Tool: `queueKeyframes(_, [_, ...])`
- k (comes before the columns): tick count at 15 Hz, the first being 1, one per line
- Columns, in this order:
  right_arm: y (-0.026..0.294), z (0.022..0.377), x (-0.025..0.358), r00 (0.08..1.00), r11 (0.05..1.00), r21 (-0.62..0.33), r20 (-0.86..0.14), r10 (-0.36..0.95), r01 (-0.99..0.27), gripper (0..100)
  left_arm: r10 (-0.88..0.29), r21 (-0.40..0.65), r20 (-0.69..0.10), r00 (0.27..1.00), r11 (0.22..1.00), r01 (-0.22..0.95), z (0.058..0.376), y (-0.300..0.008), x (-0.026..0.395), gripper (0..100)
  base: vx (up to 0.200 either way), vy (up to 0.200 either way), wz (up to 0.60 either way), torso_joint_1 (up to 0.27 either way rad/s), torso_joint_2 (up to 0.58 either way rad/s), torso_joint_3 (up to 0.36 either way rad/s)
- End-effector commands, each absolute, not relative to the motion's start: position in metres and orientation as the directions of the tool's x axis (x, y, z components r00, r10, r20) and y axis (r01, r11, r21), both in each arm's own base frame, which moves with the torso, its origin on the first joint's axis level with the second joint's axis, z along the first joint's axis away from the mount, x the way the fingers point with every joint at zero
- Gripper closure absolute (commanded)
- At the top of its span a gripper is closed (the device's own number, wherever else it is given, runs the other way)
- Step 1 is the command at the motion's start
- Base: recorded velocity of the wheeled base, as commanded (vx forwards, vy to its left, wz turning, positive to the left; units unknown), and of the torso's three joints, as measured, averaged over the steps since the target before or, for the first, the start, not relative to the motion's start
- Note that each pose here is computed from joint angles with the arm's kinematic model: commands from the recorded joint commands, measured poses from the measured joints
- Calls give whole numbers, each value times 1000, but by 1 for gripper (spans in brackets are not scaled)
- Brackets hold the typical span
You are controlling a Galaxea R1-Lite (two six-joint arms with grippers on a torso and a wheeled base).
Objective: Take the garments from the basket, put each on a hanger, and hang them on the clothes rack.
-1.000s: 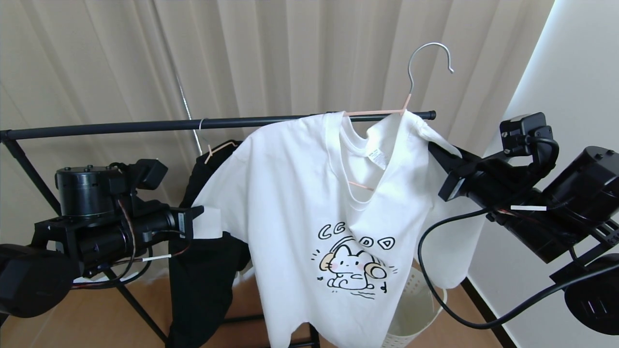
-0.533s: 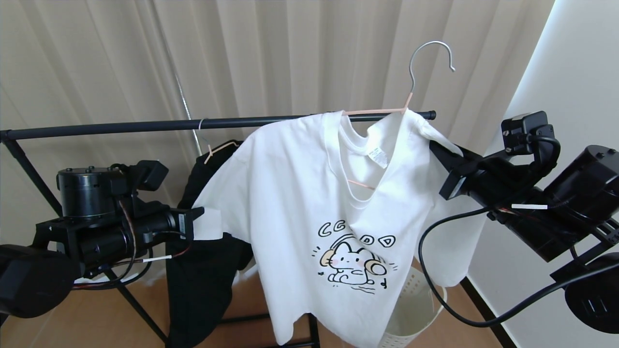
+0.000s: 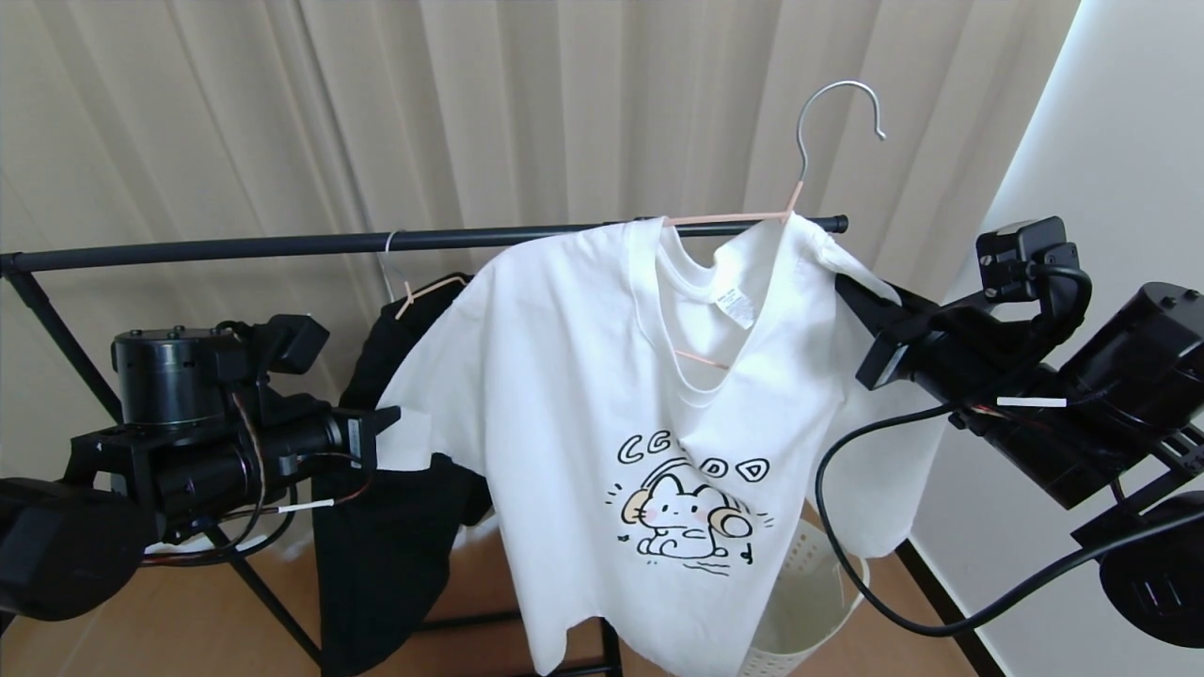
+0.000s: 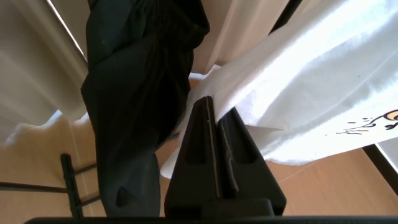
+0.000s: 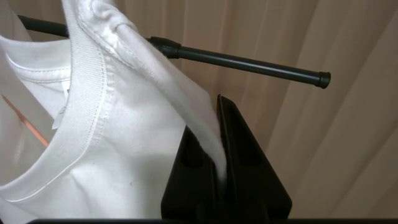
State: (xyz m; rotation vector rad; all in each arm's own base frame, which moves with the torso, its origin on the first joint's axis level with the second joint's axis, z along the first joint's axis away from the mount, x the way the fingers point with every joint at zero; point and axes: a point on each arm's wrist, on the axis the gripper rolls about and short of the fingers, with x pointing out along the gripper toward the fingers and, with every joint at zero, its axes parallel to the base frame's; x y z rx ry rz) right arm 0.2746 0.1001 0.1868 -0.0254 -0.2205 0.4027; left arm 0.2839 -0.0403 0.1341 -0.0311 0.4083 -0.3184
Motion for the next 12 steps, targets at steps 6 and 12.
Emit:
queueKeyframes(6, [101,184,276,898,919,-69,198,393,-387,100,-317,-98,-383,868,948,303,135,-41,283,0,0,0,0,0,0,0])
queueKeyframes(12, [104,169,281,903,915,-66,148,403,-397,100,-438,-159,-266,859,899,409,170,-40,259,0,0,0,0,0,0,0])
